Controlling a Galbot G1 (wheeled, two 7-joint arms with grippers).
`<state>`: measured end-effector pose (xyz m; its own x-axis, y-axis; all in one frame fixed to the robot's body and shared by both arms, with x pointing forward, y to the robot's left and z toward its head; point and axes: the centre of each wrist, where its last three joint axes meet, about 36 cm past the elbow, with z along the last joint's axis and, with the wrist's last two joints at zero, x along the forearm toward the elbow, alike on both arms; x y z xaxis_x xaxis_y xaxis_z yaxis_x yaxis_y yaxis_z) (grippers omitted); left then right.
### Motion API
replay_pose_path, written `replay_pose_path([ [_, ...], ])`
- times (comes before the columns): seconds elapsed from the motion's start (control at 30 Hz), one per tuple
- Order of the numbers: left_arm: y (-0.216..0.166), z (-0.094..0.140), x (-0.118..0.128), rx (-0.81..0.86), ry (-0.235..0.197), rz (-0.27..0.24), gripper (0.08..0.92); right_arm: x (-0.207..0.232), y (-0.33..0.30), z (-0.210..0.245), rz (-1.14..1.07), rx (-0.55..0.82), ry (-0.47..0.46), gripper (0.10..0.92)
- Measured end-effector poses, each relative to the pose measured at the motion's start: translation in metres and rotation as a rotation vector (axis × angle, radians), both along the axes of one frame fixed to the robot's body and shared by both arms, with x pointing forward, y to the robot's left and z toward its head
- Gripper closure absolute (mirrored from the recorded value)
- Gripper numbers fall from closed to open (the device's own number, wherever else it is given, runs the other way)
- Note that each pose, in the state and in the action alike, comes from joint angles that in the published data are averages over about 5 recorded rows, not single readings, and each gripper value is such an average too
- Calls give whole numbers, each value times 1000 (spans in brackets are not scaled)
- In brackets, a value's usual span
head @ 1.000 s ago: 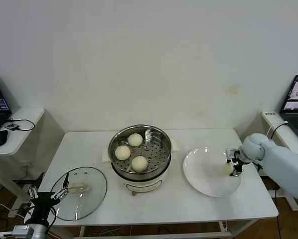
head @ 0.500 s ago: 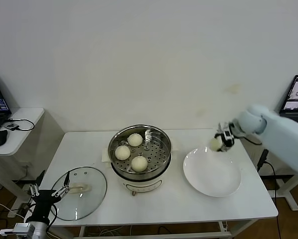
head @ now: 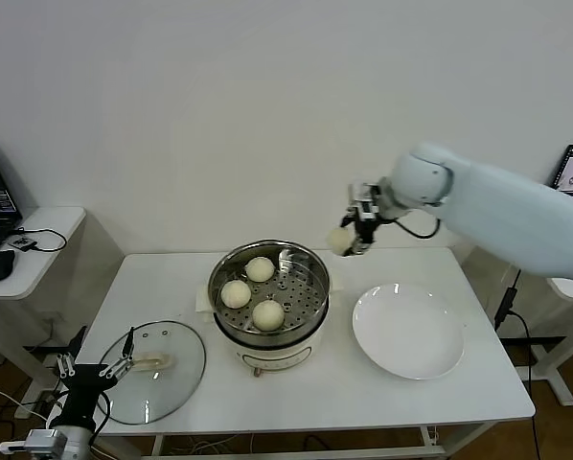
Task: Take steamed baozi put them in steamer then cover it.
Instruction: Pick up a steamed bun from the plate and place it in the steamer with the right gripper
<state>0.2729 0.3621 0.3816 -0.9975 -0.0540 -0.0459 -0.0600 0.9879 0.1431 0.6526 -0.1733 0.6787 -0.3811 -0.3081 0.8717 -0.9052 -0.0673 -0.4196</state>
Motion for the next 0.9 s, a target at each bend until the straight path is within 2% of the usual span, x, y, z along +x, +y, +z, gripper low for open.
replay_pose_path([
  [0.4,-2,0,-2,3,-8,4,177,-7,84,-47,-2,-11,82,377],
  [0.9,0,1,-2,7,-12,5,177,-9,115,-87,-17,-47,99,377],
])
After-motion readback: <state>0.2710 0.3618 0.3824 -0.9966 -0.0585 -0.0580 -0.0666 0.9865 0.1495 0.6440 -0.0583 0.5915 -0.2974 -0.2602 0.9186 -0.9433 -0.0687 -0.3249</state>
